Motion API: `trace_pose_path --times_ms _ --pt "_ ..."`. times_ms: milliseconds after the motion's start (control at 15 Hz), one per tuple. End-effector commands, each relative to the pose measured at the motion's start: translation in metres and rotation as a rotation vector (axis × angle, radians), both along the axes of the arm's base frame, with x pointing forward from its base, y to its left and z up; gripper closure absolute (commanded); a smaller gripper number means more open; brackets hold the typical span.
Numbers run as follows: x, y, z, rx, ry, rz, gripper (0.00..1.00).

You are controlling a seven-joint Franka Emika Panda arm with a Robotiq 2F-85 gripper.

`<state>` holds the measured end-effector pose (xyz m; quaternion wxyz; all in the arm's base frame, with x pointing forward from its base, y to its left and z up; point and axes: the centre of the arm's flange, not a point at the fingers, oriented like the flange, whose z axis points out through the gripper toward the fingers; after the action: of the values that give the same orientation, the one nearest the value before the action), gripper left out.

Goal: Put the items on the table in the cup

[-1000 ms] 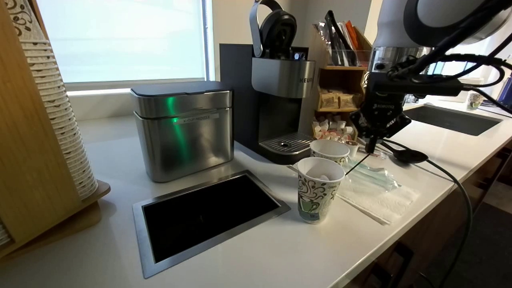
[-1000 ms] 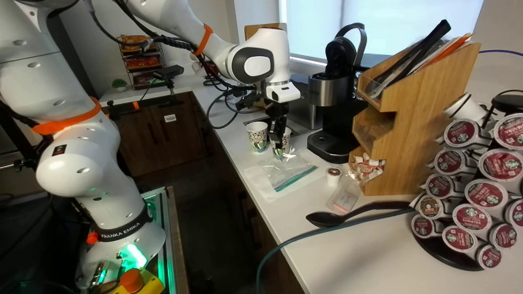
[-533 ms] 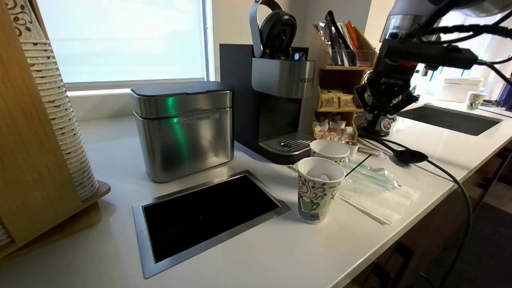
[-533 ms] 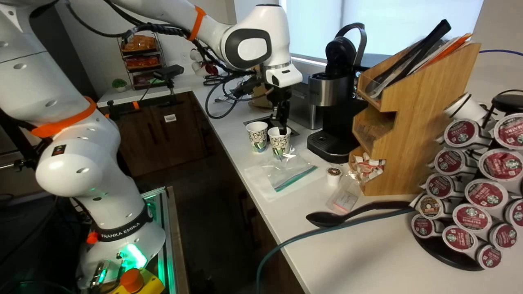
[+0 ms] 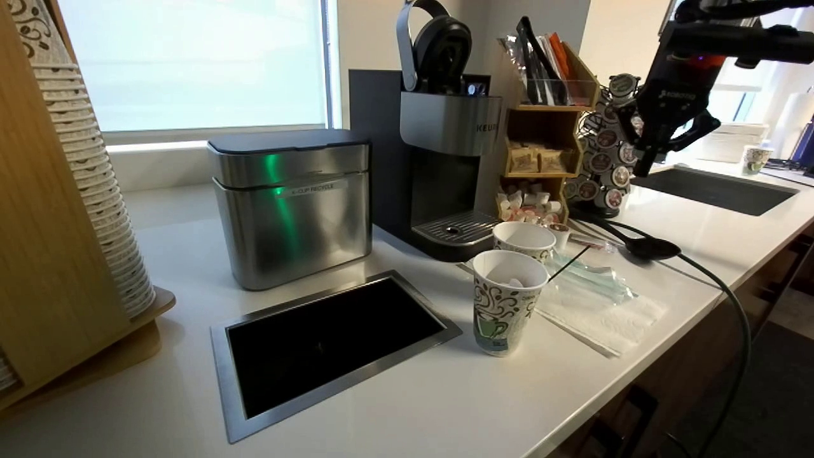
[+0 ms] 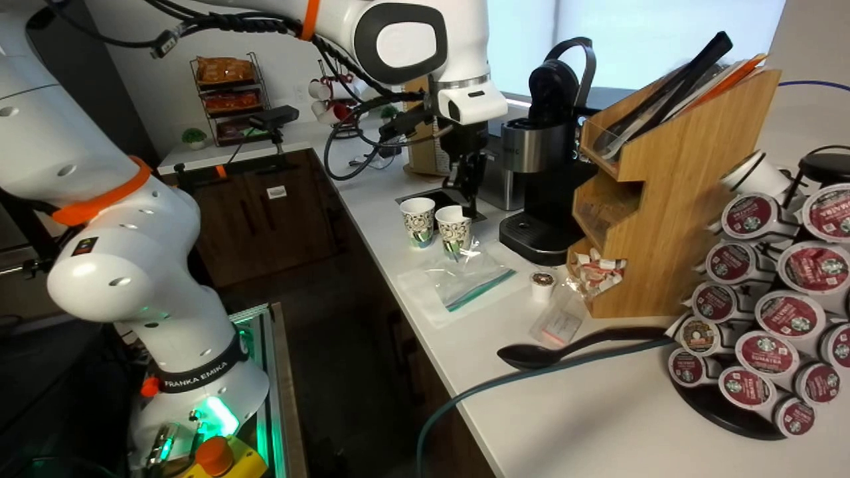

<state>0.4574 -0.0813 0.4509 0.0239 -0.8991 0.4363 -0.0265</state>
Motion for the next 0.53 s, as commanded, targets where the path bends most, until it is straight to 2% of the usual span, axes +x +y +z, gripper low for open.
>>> trace_pose_path --times_ms 0,267,333,400,467 --pt "-0.01 -0.003 -0.014 0.044 0.115 0.161 1.0" --pt "-0.021 -0.022 -0.029 0.124 0.131 0.366 1.0" --pt "-0.026 -0.024 -0.034 0.135 0.138 0.418 0.74" --pt "-0.03 -0.022 -0.038 0.148 0.142 0.47 0.73" --pt "-0.037 -0.011 -0.043 0.155 0.13 0.526 0.66"
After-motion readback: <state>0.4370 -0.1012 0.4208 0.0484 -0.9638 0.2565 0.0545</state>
